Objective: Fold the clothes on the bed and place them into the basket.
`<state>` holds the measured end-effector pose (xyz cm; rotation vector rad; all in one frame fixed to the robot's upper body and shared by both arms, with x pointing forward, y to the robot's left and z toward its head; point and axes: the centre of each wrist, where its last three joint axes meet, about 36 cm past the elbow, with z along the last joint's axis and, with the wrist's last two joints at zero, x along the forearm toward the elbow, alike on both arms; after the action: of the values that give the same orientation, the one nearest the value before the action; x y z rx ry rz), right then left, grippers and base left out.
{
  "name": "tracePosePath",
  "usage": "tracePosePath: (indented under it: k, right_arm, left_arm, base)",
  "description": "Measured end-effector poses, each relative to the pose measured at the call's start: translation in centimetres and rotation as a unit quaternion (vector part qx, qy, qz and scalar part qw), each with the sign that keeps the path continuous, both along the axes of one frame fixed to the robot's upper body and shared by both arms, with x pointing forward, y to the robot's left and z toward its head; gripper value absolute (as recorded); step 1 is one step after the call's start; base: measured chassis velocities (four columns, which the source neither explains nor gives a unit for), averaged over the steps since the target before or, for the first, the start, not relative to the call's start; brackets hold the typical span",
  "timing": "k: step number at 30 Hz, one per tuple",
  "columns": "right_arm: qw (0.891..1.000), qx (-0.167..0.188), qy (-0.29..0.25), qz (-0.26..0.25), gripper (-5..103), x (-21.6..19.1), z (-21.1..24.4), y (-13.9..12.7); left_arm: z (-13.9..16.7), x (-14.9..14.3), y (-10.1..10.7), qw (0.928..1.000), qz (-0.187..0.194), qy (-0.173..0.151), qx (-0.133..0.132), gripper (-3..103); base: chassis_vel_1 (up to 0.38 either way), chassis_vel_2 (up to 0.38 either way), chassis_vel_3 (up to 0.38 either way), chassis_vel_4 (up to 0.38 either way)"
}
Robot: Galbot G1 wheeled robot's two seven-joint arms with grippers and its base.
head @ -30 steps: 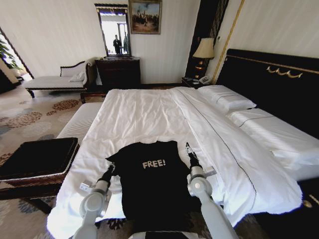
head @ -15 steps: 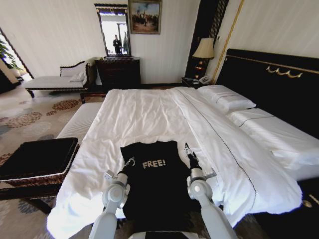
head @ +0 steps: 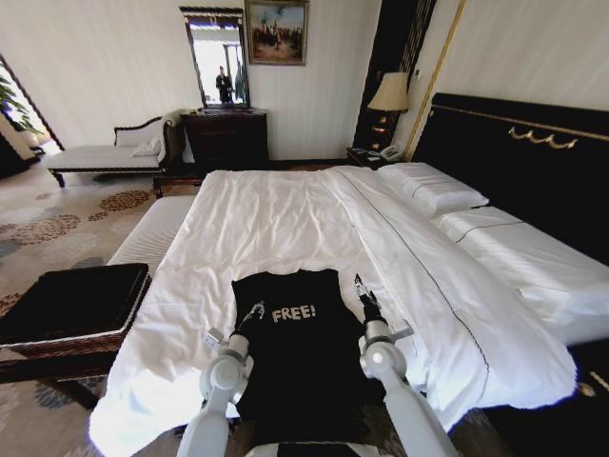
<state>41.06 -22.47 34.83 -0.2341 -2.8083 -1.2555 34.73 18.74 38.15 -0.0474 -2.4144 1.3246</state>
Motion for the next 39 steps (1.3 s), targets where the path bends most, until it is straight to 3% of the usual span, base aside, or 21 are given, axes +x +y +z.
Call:
tracePosePath:
  k: [2,4,7,8,10,12,15,21,28,36,39]
  right_arm:
    - [1.000,0.000,0.007,0.000,100,1.2,-0.2,0.1]
    - [1.000,0.001,0.016,0.000,100,2.3,-0.5,0.2]
    - [0.999,-0.013,0.040,0.016,100,6.1,-1.8,0.0]
    - [0.999,-0.013,0.040,0.016,100,6.1,-1.8,0.0]
    - [0.998,-0.025,0.051,0.032,100,7.8,-2.5,0.1]
    - [0.997,-0.034,0.057,0.042,100,8.9,-2.9,0.3]
    - [0.995,-0.058,0.061,0.056,100,11.6,-3.2,0.6]
    - [0.993,-0.077,0.066,0.068,100,13.6,-3.2,1.0]
    - [0.989,-0.101,0.072,0.084,100,15.6,-4.9,-0.1]
    - [0.989,-0.089,0.080,0.091,99,16.5,-6.3,-0.4]
    - [0.989,-0.084,0.086,0.091,78,15.9,-7.0,-0.3]
  left_arm:
    - [-0.3,-0.4,0.7,0.9999,0.006,0.006,0.007,59]
    - [-0.4,-0.6,1.4,0.9998,0.013,0.008,0.011,59]
    - [-1.1,-0.9,4.3,0.9984,0.045,0.025,0.025,76]
    - [-1.1,-0.9,4.3,0.9984,0.045,0.025,0.025,76]
    - [-2.0,-1.1,5.2,0.9970,0.051,0.042,0.040,87]
    - [-2.6,-1.1,5.4,0.9957,0.054,0.055,0.052,87]
    - [-3.7,-1.1,5.6,0.9927,0.063,0.077,0.069,99]
    - [-3.3,-1.1,6.6,0.9903,0.083,0.080,0.077,100]
    - [0.0,-1.2,9.8,0.9884,0.121,0.042,0.082,100]
    - [1.2,-1.7,11.1,0.9868,0.133,0.034,0.086,100]
    - [1.4,-1.9,11.3,0.9865,0.135,0.033,0.086,100]
  base:
    - [0.000,0.000,0.000,0.000]
    - [0.000,0.000,0.000,0.000]
    - [0.000,0.000,0.000,0.000]
    - [0.000,0.000,0.000,0.000]
    - [0.000,0.000,0.000,0.000]
    - [0.000,0.000,0.000,0.000]
    - [0.000,0.000,0.000,0.000]
    - [0.000,0.000,0.000,0.000]
    - [0.000,0.000,0.000,0.000]
    - [0.000,0.000,0.000,0.000]
    - [0.000,0.000,0.000,0.000]
